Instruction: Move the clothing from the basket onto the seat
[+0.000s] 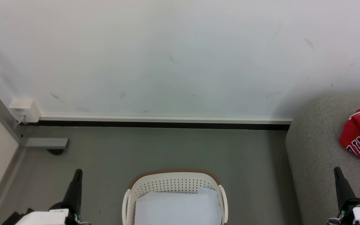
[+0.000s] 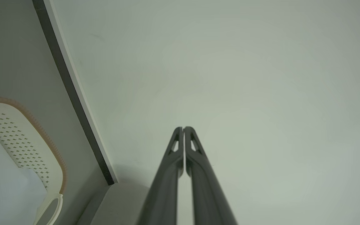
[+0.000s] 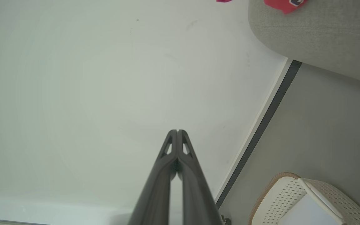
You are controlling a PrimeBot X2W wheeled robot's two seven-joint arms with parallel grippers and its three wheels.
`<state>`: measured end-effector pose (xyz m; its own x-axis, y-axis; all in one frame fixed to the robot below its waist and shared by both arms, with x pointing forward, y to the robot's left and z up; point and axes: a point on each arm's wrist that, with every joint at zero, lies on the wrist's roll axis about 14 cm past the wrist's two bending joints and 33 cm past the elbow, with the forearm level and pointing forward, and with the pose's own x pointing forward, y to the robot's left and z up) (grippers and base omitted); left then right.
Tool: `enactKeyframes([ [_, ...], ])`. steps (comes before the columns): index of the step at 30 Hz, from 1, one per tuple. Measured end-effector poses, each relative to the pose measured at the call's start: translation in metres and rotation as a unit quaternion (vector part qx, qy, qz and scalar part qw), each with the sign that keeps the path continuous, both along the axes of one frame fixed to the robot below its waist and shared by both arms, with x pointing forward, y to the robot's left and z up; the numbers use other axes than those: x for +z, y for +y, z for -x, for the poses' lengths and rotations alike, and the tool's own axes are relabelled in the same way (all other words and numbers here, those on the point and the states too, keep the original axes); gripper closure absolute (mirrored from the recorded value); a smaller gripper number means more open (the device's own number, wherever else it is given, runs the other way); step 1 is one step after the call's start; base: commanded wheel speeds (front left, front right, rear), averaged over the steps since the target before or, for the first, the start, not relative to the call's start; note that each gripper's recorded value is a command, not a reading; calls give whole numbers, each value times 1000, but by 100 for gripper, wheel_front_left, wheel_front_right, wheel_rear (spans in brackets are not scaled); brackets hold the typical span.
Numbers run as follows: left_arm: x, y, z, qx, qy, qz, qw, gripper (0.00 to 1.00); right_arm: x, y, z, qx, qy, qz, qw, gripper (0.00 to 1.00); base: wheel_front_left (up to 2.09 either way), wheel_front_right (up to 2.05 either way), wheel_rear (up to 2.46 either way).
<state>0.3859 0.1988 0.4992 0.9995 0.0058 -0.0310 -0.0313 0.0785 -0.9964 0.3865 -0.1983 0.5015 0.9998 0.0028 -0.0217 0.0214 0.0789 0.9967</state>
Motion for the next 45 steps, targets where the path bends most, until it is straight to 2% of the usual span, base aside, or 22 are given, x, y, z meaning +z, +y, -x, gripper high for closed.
enactKeyframes([
  [14, 4, 0, -2, -3, -9, 40, 999, 100, 2, -2, -1, -2, -5, -40, 999, 100, 0, 0, 0],
  [45, 5, 0, -2, -3, -10, 40, 999, 100, 2, -2, -1, -1, -5, -42, 999, 100, 0, 0, 0],
])
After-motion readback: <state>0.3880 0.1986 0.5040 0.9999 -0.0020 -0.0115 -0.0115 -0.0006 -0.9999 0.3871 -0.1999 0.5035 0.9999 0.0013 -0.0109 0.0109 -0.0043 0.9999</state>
